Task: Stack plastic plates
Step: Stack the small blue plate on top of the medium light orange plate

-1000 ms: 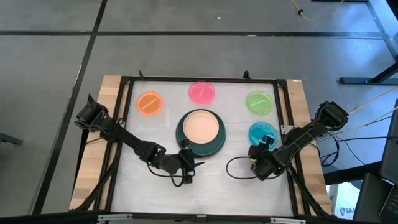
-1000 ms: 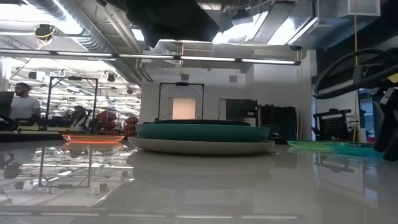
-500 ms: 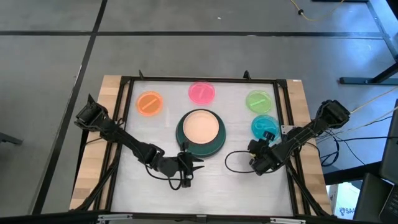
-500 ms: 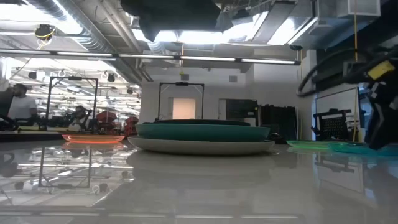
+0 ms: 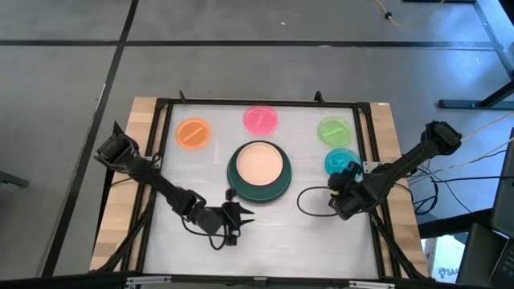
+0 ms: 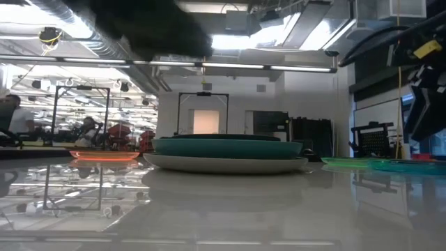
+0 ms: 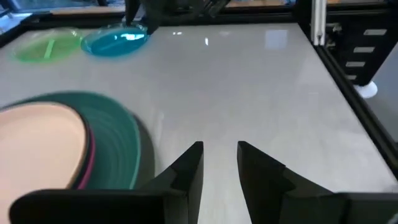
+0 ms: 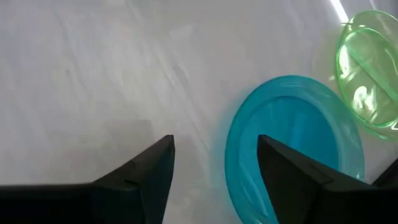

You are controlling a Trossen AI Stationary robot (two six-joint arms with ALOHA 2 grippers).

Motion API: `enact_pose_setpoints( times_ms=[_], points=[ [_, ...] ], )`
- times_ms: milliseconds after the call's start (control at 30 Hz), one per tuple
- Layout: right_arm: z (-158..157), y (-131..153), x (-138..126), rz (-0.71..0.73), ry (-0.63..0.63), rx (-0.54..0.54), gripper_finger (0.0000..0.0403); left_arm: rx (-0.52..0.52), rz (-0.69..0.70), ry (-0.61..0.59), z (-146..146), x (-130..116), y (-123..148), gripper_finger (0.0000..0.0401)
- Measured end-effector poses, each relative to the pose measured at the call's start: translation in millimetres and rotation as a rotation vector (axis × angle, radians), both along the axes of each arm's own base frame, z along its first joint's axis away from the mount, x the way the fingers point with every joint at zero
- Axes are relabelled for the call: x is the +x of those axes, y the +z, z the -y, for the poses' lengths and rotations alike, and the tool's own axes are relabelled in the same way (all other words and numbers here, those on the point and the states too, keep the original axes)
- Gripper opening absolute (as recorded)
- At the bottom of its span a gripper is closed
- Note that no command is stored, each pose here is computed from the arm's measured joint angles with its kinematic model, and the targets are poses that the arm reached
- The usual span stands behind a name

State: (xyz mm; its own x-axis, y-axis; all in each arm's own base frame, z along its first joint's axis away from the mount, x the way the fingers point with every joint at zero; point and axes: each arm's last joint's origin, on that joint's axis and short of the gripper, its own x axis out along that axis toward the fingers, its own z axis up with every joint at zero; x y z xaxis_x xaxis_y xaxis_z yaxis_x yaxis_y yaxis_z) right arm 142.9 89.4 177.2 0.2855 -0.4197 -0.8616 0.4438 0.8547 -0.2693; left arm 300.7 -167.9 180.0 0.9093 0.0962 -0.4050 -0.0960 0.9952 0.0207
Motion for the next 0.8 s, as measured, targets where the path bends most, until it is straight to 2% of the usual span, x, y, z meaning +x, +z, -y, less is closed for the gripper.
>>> enact_pose_setpoints(
  times_ms=[133,300,433,667,800],
  points=[
    [2,-3,-3,-0.006,-0.002,0.022,0.0222,-0.053,0.072,0.013,-15,-10,-17,0.0091],
    [12,-19,-11,-0.057,-0.058,0.016,0.0209,-0.134,0.108,0.032,-31,-22,-23,0.0091],
    [21,-33,-13,-0.064,-0.092,0.023,0.0199,-0.144,0.095,0.039,-33,-27,-26,0.0091],
    [32,-55,-13,-0.051,-0.092,0.110,0.0186,-0.157,0.088,0.023,-33,-27,-28,0.0091],
    [32,-56,-12,-0.051,-0.084,0.114,0.0156,-0.156,0.087,0.023,-33,-27,-28,0.0091]
  ],
)
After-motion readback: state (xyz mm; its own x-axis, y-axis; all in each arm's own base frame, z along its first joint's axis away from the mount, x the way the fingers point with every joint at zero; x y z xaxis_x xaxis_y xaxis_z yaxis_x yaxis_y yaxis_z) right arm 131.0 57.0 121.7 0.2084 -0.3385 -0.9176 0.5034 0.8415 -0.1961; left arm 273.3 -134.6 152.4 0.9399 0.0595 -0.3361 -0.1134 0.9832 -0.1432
